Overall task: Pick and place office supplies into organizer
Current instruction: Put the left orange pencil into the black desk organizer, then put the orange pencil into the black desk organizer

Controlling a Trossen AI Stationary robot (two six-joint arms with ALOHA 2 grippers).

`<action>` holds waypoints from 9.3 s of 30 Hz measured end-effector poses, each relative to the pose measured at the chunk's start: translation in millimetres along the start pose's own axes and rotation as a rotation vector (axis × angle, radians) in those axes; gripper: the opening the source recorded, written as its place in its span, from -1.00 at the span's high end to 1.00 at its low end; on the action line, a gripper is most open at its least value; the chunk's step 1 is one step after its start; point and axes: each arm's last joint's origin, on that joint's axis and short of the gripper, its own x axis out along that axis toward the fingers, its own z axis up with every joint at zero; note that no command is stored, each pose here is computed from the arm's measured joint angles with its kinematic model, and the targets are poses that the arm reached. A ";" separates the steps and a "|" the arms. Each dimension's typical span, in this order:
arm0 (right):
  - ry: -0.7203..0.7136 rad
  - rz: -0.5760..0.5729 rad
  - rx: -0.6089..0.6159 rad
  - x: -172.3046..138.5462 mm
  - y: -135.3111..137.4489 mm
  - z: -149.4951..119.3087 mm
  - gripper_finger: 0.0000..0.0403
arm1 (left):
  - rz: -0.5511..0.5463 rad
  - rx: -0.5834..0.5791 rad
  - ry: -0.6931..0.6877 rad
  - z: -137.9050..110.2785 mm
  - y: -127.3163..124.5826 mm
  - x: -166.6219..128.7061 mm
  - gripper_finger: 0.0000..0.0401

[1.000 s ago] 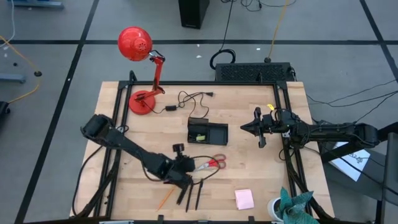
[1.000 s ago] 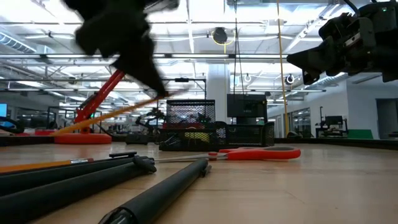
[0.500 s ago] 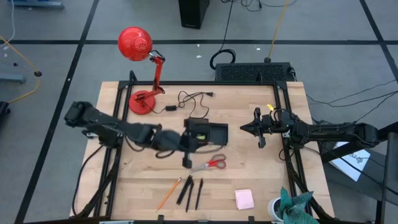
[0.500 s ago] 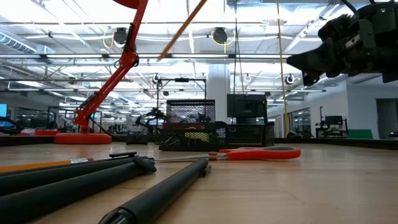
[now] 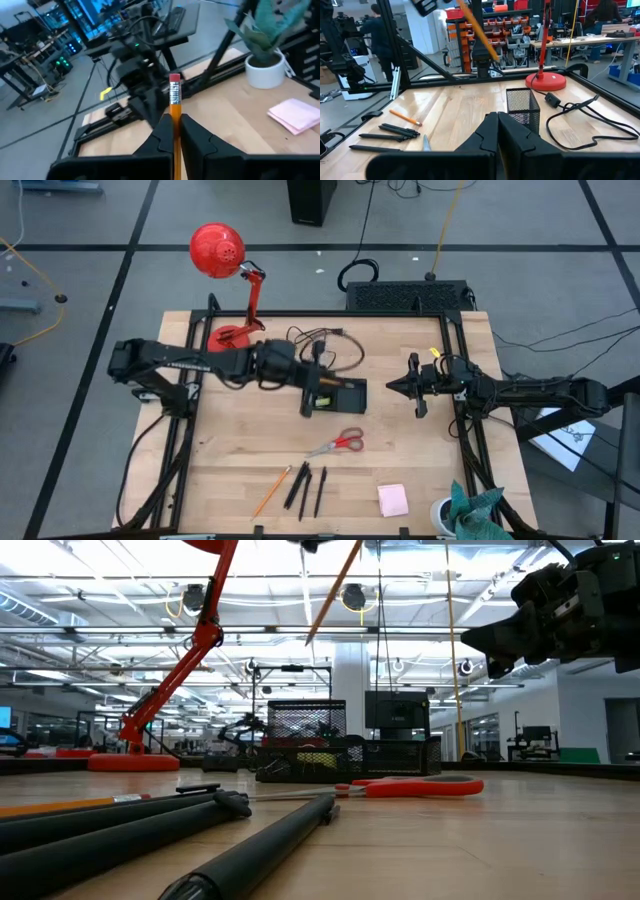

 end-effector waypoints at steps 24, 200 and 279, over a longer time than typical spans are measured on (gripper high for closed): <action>0.029 -0.010 -0.010 1.3 -1.1 -3.6 0.98 | 0.037 -0.239 0.006 -120.0 35.4 -1.6 0.91; 0.016 -0.007 0.038 1.8 -1.0 -2.5 0.98 | 0.082 -0.461 0.982 -86.1 -239.4 13.5 0.97; -0.016 -0.062 0.035 2.0 -2.6 0.0 0.98 | 0.103 -0.302 0.024 -171.0 19.8 3.9 0.94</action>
